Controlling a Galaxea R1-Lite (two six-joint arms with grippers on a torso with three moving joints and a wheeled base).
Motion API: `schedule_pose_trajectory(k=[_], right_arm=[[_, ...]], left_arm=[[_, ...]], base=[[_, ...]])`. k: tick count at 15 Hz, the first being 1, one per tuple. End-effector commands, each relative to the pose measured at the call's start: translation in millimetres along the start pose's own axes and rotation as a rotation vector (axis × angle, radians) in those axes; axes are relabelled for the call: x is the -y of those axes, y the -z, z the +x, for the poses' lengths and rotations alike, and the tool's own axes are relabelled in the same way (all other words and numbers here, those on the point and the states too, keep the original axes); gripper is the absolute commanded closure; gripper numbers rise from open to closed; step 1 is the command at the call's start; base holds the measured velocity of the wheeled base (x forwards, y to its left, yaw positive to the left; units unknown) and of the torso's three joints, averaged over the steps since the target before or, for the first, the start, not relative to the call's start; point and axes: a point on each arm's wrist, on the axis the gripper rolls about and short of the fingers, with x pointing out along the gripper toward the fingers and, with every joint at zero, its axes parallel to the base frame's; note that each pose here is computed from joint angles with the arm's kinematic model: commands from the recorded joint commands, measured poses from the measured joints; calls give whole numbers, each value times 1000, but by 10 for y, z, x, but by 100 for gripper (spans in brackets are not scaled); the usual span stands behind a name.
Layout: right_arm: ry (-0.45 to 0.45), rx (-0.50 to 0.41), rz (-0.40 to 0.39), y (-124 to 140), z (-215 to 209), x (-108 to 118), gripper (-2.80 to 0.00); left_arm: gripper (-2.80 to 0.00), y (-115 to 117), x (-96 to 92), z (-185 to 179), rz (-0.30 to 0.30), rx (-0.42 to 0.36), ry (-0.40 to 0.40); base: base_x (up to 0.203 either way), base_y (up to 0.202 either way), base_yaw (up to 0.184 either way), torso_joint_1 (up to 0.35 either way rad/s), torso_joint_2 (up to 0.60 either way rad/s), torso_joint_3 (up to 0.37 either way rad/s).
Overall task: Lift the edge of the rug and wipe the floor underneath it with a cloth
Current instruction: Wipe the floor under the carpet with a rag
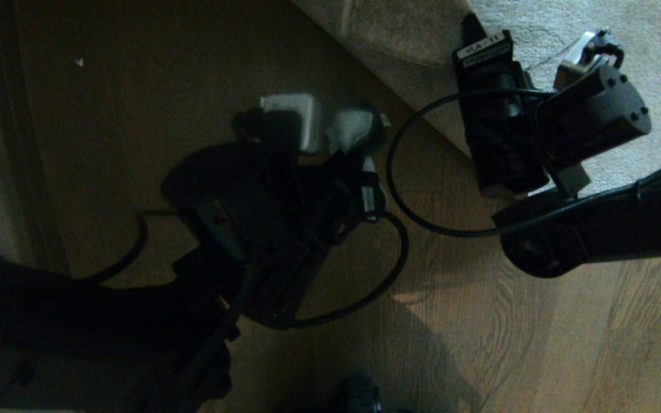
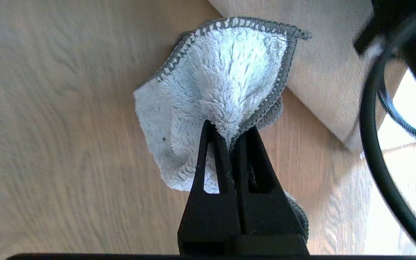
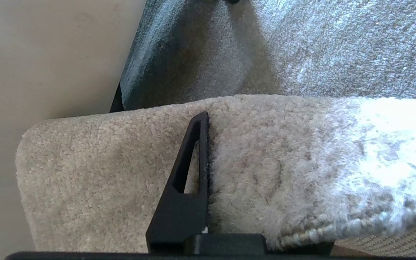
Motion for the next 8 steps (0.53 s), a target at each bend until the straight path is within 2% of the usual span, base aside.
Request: schedule_pose_trajectory(k=[1,3,5,8], right_arm=[[-23,33,22,-28,-2,-18,0],[-21,30,20,-7,-3,-1,0],[-21,30,20,-7,-3,-1,0],[-20,31,20,-8,-3,-2,0]], left_arm=[[0,132,45,53,0,1,1],[0,188,31,130,-7,50,-13],[0,213,-39,178,2,53,-35],[0,154,-316,334,19,86,-115]], base=[[0,0,0,0,0,0],[0,0,0,0,0,0],[0,0,0,0,0,0],[0,0,0,0,0,0]])
